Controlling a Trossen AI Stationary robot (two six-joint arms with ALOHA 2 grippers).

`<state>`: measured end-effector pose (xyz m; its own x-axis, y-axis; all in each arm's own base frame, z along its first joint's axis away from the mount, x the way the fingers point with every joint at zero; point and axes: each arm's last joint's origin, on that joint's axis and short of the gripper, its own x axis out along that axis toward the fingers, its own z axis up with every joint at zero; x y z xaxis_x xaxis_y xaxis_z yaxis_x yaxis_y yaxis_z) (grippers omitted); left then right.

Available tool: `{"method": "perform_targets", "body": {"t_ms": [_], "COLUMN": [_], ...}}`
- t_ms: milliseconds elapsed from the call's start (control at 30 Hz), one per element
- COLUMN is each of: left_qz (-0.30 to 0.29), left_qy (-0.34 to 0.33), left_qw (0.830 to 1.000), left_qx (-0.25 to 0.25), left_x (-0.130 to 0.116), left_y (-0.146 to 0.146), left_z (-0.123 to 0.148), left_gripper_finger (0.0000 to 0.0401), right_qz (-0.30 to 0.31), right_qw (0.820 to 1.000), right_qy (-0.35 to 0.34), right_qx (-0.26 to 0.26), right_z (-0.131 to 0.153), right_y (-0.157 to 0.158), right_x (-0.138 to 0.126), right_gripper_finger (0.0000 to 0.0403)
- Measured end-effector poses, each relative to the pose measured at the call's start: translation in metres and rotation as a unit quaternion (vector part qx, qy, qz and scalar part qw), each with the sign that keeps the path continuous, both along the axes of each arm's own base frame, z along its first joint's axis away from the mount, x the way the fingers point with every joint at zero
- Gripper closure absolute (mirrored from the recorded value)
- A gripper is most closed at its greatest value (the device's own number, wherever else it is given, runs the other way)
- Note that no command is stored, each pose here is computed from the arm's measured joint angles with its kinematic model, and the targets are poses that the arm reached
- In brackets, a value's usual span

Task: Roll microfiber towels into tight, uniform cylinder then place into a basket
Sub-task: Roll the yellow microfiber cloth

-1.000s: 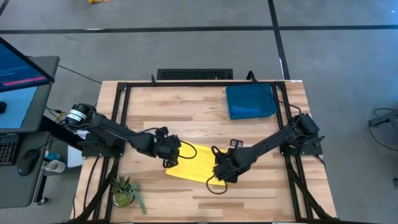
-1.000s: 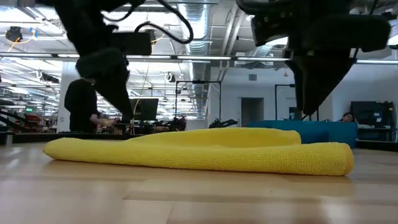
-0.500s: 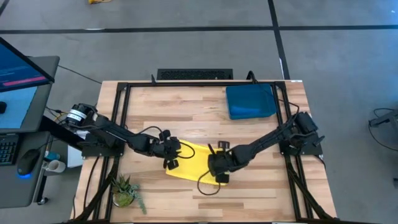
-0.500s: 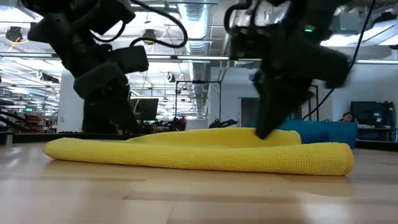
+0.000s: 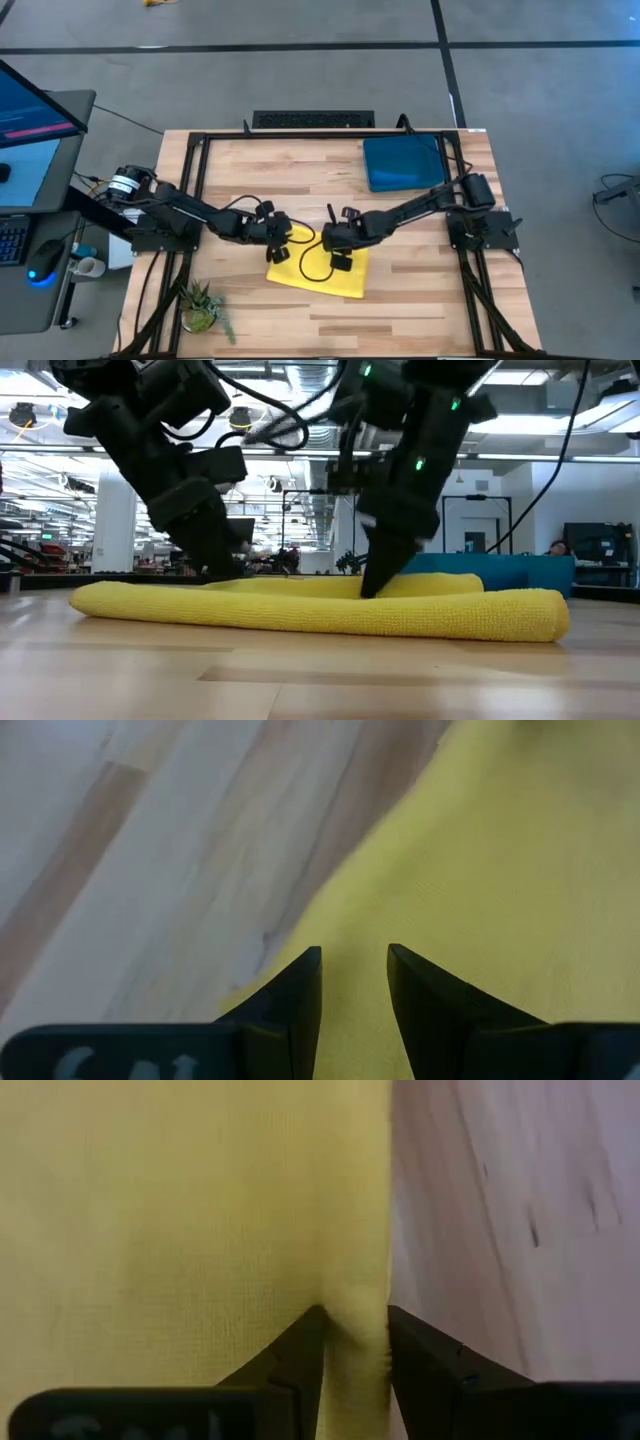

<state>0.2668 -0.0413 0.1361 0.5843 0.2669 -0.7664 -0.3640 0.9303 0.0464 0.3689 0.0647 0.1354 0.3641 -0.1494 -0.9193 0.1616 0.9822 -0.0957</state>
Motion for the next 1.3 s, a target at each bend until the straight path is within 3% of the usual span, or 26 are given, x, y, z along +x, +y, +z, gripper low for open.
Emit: {"method": "perform_targets", "body": {"t_ms": [233,433,633,800,967,1100,1300], "left_qz": [-0.006,-0.009,-0.017,-0.062,-0.121,-0.131,-0.134], "left_qy": [0.017,0.022,-0.002,-0.025,-0.052,-0.049,-0.024], "left_qw": [1.000,1.000,1.000,0.998,0.991,0.990,0.989], "left_qx": [-0.006,-0.003,0.004,0.009,-0.022,-0.033,-0.053], "left_x": [-0.002,-0.003,0.001,0.007,0.009,0.007,0.012], "left_y": [0.000,0.000,-0.003,-0.018,-0.033,-0.035,-0.036], "left_z": [-0.002,-0.002,0.002,0.010,0.014,0.012,-0.008], "left_gripper_finger": [0.0292,0.0292,0.0292,0.0292,0.0292,0.0292,0.0292], "right_qz": [-0.014,-0.023,-0.030,-0.033,-0.034,-0.044,-0.076], "right_qw": [1.000,1.000,0.999,0.997,0.992,0.983,0.977], "right_qy": [0.021,0.013,0.008,-0.022,-0.050,-0.087,-0.131], "right_qx": [-0.001,0.000,-0.043,-0.069,-0.113,-0.153,-0.147], "right_z": [-0.011,-0.003,0.023,0.054,0.089,0.115,0.130], "right_y": [-0.003,-0.005,-0.004,-0.002,0.002,0.000,0.002], "right_x": [0.001,-0.002,-0.014,-0.025,-0.045,-0.059,-0.066], "right_gripper_finger": [0.0276,0.0276,0.0276,0.0276,0.0276,0.0276,0.0276]}}
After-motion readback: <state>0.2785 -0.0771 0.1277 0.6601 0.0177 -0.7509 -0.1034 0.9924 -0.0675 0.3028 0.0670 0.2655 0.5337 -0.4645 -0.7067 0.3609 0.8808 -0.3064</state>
